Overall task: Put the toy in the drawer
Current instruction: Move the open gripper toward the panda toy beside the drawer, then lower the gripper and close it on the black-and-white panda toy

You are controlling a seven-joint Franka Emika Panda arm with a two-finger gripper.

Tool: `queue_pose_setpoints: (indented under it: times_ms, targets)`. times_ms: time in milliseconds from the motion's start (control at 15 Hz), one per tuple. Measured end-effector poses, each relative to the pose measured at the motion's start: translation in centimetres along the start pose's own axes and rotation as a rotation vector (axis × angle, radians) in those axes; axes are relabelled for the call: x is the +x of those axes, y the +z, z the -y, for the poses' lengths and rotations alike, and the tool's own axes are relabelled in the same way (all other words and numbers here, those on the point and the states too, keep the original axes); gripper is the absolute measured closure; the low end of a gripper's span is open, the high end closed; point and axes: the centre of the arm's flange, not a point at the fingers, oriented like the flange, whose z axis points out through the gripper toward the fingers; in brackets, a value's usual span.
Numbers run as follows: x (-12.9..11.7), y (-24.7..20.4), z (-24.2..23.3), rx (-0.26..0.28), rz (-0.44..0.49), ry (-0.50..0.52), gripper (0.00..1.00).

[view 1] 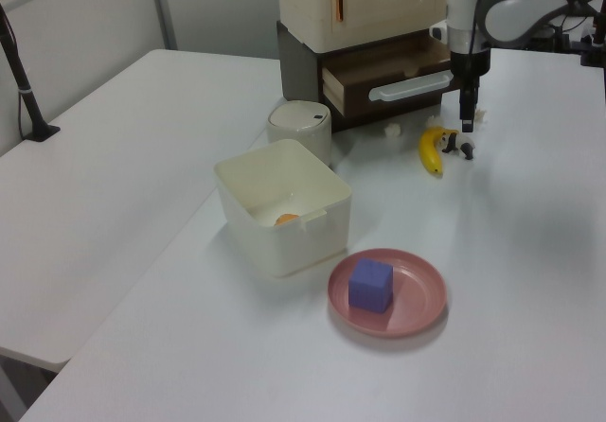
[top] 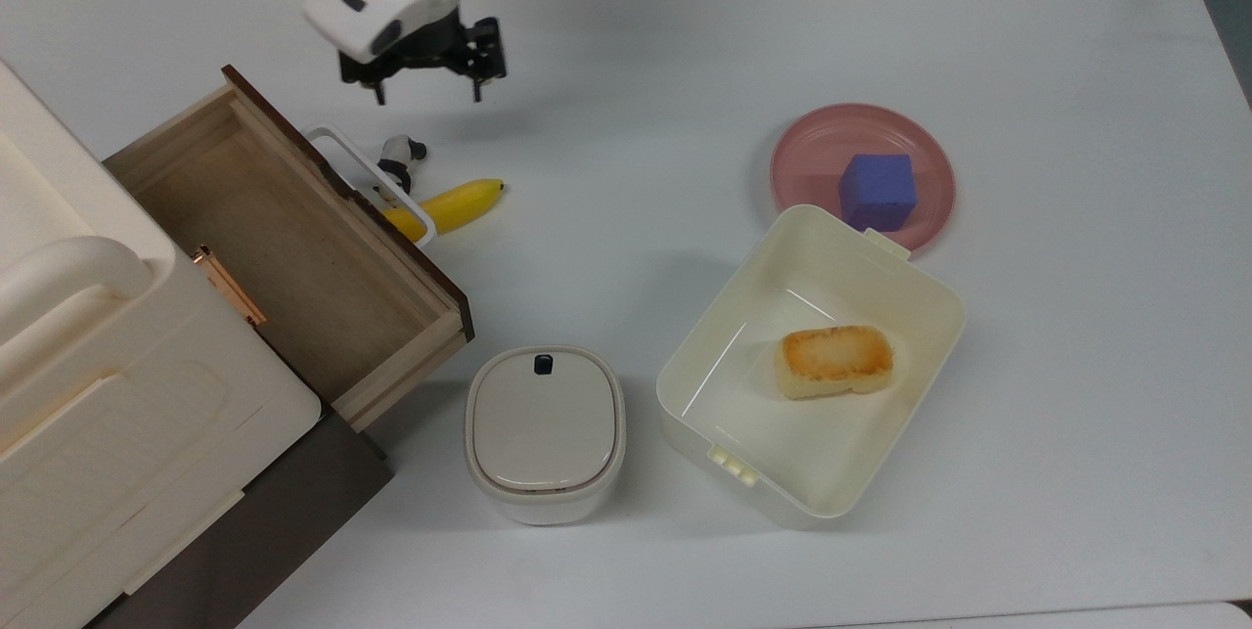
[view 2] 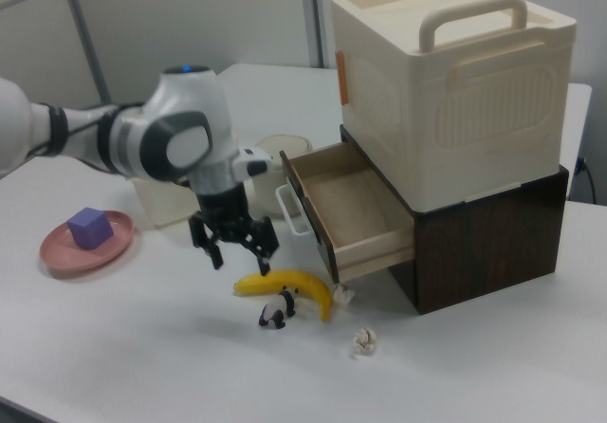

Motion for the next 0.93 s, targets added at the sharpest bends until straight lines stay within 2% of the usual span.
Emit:
queue_pose_setpoints:
  times_ms: [333,600,933]
  targets:
    - [-1.7,2.9,-3.3,-0.016,-0.104,0.069,0.0]
    - [-2.7,5.3,-3.0,-0.017,-0.14,0.08,0.03]
    - [-2.9,7.4,-2.5,-0.018,-0.162,0.114,0.11]
